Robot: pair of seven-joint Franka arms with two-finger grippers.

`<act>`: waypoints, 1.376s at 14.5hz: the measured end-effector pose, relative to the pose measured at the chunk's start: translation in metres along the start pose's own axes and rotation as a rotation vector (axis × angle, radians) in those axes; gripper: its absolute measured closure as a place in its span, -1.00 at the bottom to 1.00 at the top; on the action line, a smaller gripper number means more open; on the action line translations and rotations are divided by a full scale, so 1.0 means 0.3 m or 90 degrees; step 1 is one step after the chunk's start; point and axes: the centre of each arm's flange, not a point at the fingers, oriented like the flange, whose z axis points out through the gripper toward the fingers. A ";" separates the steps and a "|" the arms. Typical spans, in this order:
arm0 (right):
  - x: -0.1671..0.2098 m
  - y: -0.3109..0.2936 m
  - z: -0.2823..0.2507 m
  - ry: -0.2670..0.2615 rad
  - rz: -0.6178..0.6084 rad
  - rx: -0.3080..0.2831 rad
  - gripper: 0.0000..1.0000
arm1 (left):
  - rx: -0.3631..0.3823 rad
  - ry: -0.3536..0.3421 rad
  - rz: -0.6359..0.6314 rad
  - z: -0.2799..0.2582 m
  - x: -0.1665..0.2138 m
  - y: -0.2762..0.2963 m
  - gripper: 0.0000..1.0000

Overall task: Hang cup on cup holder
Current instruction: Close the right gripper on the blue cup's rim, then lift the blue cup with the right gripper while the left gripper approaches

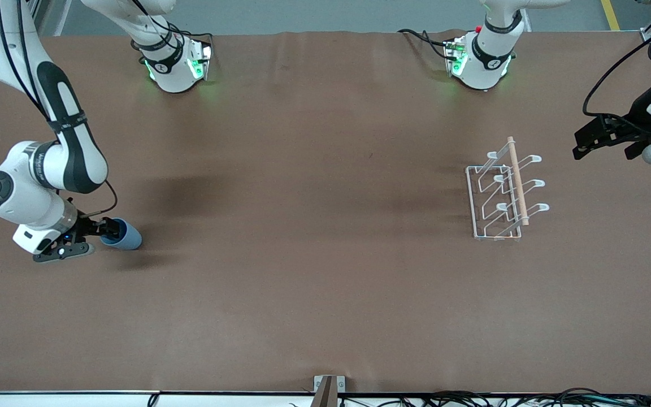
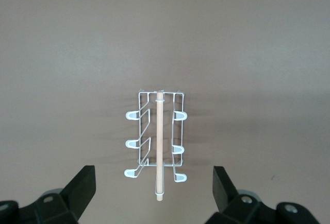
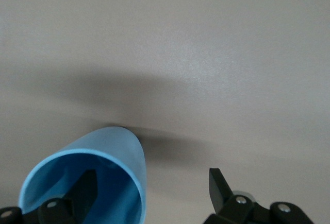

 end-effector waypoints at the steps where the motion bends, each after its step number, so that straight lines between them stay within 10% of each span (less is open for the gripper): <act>1: -0.001 -0.001 0.016 -0.003 0.000 0.001 -0.51 | 0.000 0.000 0.000 0.001 0.000 0.001 -1.00; 8: -0.001 -0.005 0.020 -0.047 -0.001 0.017 0.90 | 0.000 -0.003 0.003 0.009 0.002 0.008 -1.00; 13: 0.084 -0.044 -0.207 -0.082 -0.014 0.042 0.89 | 0.000 -0.007 0.004 0.019 0.006 0.013 -1.00; 20: 0.099 -0.490 -0.552 -0.085 0.074 0.413 0.89 | 0.000 -0.007 0.008 0.020 0.005 0.021 -1.00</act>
